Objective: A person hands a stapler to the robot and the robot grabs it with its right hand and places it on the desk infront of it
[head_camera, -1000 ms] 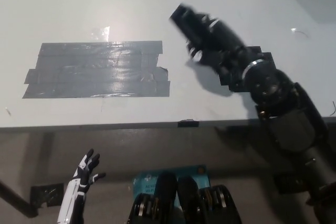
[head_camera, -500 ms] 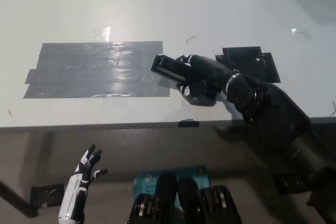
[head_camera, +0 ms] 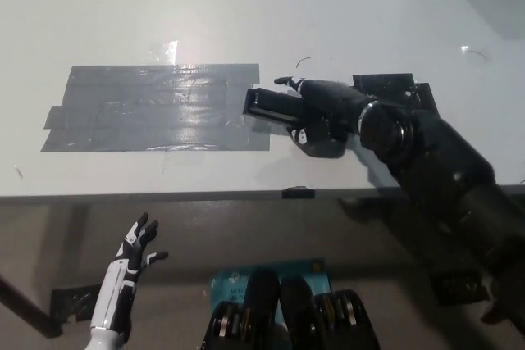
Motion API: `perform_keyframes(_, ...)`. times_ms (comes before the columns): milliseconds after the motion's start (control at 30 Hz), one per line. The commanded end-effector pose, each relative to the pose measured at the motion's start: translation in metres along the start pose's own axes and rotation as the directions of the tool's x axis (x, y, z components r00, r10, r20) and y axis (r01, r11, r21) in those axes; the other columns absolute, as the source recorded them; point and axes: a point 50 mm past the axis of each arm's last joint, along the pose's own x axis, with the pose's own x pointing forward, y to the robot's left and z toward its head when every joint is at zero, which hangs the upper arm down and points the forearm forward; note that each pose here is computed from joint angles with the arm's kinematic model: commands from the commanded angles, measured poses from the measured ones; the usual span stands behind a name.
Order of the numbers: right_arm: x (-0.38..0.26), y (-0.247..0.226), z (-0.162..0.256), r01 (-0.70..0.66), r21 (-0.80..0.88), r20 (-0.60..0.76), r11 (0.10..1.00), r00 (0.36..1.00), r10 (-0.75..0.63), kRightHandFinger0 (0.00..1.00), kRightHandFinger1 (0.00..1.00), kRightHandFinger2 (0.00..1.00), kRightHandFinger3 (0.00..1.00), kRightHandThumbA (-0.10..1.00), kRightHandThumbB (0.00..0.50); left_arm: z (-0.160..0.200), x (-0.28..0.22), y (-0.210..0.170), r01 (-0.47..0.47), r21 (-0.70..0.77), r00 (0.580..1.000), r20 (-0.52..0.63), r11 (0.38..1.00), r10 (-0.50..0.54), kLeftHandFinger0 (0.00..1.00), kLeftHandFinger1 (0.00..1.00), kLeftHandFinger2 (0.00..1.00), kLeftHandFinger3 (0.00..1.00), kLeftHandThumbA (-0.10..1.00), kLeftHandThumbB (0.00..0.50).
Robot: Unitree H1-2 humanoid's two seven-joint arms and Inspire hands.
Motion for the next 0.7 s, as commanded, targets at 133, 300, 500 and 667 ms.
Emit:
perform_keyframes(133, -0.025, -0.053, -0.037, -0.4, -0.01, -0.239, 0.917, 0.891, 0.386, 1.0, 1.0, 1.0, 1.0, 0.73, 0.5, 0.01, 0.012, 0.006, 0.003, 0.012, 0.998, 0.058, 1.0, -0.004, 0.75, 0.95, 0.97, 1.0, 1.0, 0.5)
perform_keyframes(300, -0.038, -0.069, -0.045, -0.465, 0.092, -0.237, 0.881, 0.849, 0.472, 1.0, 1.0, 1.0, 1.0, 0.73, 0.5, 0.012, 0.016, 0.006, 0.002, 0.017, 0.998, 0.061, 1.0, -0.004, 0.72, 0.93, 0.96, 1.0, 1.0, 0.5)
perform_keyframes(500, -0.046, -0.087, -0.048, -0.488, 0.094, -0.214, 0.868, 0.841, 0.496, 1.0, 1.0, 1.0, 1.0, 0.71, 0.5, 0.015, 0.02, 0.007, -0.001, 0.018, 0.998, 0.063, 1.0, 0.0, 0.72, 0.93, 0.97, 1.0, 1.0, 0.5)
perform_keyframes(667, -0.051, -0.093, -0.049, -0.488, 0.135, -0.199, 0.862, 0.839, 0.506, 1.0, 1.0, 1.0, 1.0, 0.7, 0.5, 0.016, 0.021, 0.007, 0.001, 0.012, 0.998, 0.061, 1.0, -0.002, 0.72, 0.93, 0.97, 1.0, 1.0, 0.5)
